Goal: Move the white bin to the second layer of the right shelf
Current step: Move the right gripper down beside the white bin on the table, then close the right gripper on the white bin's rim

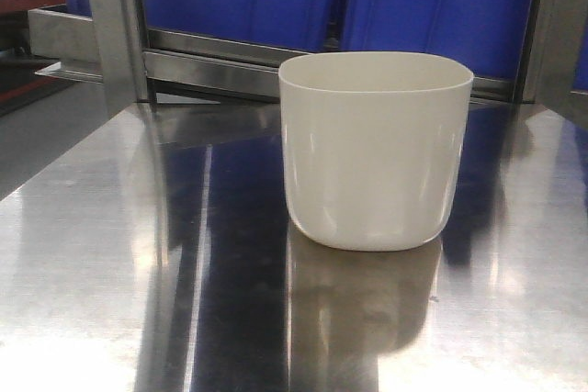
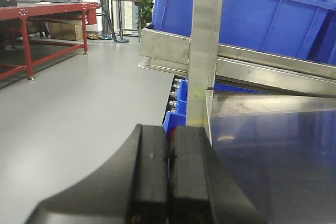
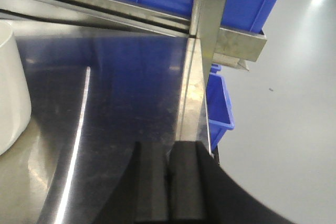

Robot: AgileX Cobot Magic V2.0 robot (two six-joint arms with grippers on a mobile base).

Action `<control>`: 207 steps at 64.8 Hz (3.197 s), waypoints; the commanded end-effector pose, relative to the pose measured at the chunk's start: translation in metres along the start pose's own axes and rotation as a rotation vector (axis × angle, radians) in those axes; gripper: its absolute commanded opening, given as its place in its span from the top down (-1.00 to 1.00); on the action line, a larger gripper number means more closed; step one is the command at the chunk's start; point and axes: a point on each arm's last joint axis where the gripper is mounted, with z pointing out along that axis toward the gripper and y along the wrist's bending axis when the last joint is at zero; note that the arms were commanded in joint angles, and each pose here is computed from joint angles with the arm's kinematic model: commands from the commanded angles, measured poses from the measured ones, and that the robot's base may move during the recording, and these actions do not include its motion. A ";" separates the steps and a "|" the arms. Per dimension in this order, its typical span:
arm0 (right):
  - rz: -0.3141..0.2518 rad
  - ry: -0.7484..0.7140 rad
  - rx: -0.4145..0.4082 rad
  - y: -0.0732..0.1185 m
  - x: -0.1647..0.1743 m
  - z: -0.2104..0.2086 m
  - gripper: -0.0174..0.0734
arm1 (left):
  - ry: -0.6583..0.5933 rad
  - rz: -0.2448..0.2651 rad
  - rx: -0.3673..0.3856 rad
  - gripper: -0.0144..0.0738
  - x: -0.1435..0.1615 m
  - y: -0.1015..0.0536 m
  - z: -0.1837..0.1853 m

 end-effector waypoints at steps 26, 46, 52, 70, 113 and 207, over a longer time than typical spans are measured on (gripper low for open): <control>0.131 0.397 -0.045 0.023 -0.038 0.073 0.44 | -0.071 -0.010 -0.004 0.48 0.001 0.001 -0.001; 0.122 0.588 -0.041 0.069 -0.076 0.112 -0.01 | -0.071 -0.010 -0.004 0.48 0.001 0.001 -0.001; 0.105 0.644 0.000 0.077 -0.097 0.120 0.00 | -0.071 -0.010 -0.004 0.48 0.001 0.001 -0.001; 0.106 0.718 0.062 0.107 -0.151 0.153 0.00 | -0.071 -0.010 -0.004 0.48 0.001 0.001 -0.001; 0.119 0.771 -0.019 0.158 -0.153 0.197 0.00 | -0.071 -0.010 -0.004 0.48 0.001 0.001 -0.001; 0.150 0.832 -0.015 0.156 -0.112 0.225 0.51 | -0.071 -0.010 -0.004 0.48 0.001 0.001 -0.001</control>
